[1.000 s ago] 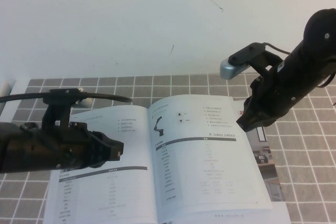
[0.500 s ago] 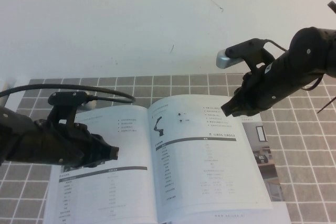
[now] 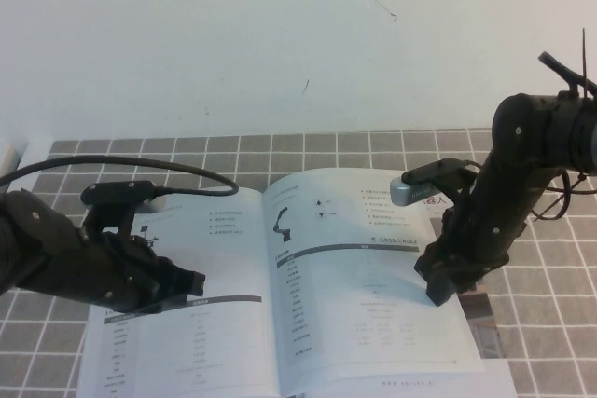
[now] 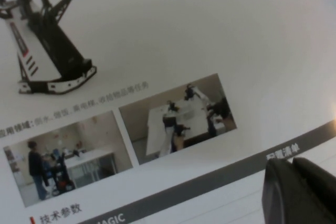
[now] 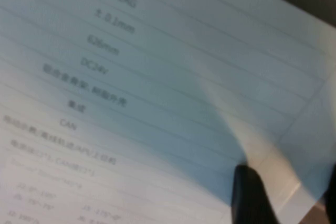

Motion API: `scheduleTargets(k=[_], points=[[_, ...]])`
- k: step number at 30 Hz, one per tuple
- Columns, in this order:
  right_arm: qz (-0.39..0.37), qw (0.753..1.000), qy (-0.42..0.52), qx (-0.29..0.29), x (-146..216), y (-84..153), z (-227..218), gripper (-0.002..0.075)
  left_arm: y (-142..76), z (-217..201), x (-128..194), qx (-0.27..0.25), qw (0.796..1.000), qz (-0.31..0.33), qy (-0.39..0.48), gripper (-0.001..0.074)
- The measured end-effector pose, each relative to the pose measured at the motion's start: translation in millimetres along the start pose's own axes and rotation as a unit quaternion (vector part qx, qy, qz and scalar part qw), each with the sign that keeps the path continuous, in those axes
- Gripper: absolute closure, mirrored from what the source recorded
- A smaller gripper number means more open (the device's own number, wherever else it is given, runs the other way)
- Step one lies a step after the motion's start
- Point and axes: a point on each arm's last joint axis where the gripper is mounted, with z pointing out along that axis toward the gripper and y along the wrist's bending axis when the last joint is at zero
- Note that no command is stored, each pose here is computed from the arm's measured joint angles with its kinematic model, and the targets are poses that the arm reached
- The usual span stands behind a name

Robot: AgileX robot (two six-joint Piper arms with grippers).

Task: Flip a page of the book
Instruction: Open the closed book

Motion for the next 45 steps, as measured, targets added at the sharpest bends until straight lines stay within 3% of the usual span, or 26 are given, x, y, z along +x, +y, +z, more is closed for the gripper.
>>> scheduleTargets(k=[3, 8, 24, 30, 45], points=[[0.0, 1.0, 0.001, 0.0, -0.2, -0.5, 1.8, 0.0345, 2.0, 2.9, -0.4, -0.006, 1.0, -0.014, -0.003, 0.0739], [0.001, 1.0, -0.009, 0.002, -2.0, -0.9, 1.8, 0.0317, 3.5, 4.0, -2.4, -0.015, 1.0, -0.017, -0.014, 0.0739], [0.035, 0.998, -0.044, -0.04, -8.5, 6.3, 1.2, 0.0314, 9.5, 13.3, -2.8, -0.03, 0.999, -0.02, -0.018, 0.0739], [0.036, 0.997, -0.046, -0.041, -9.0, 6.4, 1.1, 0.0314, 16.2, 32.3, 5.1, -0.034, 0.999, -0.032, 0.014, 0.0739], [0.054, 0.996, -0.06, -0.047, -11.6, 7.2, 0.7, 0.0314, 16.4, 33.6, 3.4, -0.034, 0.999, -0.033, 0.014, 0.0739]])
